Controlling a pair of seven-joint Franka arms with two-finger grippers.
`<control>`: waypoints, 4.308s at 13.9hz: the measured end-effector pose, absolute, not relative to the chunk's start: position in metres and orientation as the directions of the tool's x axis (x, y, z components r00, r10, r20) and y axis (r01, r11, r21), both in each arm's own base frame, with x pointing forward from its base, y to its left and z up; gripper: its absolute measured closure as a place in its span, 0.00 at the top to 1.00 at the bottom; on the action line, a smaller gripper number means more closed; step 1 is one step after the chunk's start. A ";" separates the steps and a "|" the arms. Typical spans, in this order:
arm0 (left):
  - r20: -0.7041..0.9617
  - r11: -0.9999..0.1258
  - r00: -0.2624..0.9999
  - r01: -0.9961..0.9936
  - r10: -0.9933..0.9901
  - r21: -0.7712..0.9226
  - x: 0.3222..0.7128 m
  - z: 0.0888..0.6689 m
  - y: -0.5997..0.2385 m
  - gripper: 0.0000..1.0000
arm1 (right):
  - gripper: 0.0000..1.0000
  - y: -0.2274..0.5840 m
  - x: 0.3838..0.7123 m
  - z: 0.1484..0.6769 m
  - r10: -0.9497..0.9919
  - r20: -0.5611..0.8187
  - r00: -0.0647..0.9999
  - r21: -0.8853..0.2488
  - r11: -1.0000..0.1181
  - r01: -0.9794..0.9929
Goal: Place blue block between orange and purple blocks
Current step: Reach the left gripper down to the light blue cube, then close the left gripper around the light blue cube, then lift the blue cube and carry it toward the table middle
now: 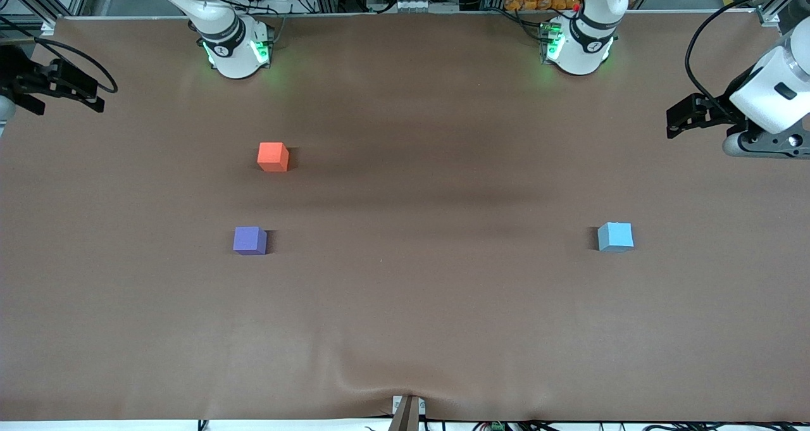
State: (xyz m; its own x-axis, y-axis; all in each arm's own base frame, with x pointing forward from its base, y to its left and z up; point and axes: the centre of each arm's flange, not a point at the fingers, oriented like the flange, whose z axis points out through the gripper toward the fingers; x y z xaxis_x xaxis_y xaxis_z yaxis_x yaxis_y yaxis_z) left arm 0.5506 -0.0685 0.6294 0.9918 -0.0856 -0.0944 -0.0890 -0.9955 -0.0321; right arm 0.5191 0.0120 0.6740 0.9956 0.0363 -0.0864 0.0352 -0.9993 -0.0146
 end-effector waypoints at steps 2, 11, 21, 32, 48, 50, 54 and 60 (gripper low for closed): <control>-0.096 -0.995 0.992 -0.090 -0.087 -0.032 0.550 0.629 -0.069 1.00 | 1.00 0.012 0.519 0.674 0.037 -0.087 0.996 -0.015 -0.999 0.036; -0.107 -0.996 0.991 -0.088 -0.085 -0.028 0.562 0.612 -0.068 1.00 | 1.00 0.015 0.519 0.674 0.043 -0.087 0.995 -0.015 -0.999 0.041; -0.182 -0.997 0.981 -0.076 -0.070 -0.026 0.654 0.423 -0.053 1.00 | 1.00 0.020 0.520 0.674 0.051 -0.086 0.995 -0.015 -0.999 0.049; -0.104 -0.999 0.994 0.040 0.044 -0.037 0.613 0.240 -0.037 1.00 | 1.00 0.012 0.521 0.672 0.037 -0.089 0.995 -0.015 -0.999 0.036; -0.034 -0.997 0.997 0.063 0.064 -0.050 0.613 0.218 0.001 0.56 | 1.00 0.002 0.521 0.668 0.018 -0.111 0.994 -0.016 -1.000 0.016; -0.025 -0.997 0.998 0.062 0.063 -0.049 0.617 0.221 0.000 0.56 | 1.00 0.000 0.520 0.668 0.014 -0.115 0.993 -0.016 -1.000 0.012; 0.031 -0.998 0.998 0.051 0.049 -0.042 0.632 0.255 -0.011 0.56 | 1.00 -0.001 0.521 0.666 0.012 -0.118 0.993 -0.016 -1.000 0.011; -0.029 -0.997 0.997 0.066 0.067 -0.030 0.645 0.370 -0.131 0.53 | 1.00 -0.002 0.522 0.665 0.010 -0.122 0.992 -0.016 -1.000 0.009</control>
State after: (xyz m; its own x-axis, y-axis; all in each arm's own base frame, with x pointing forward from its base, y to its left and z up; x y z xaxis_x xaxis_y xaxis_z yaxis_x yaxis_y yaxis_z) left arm 0.6446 -0.1314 0.3697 0.9973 0.0673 -0.0286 0.0664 -0.9973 -0.0300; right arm 0.5219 -0.0019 0.6648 0.9925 0.0105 -0.1222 0.0085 -0.9998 -0.0164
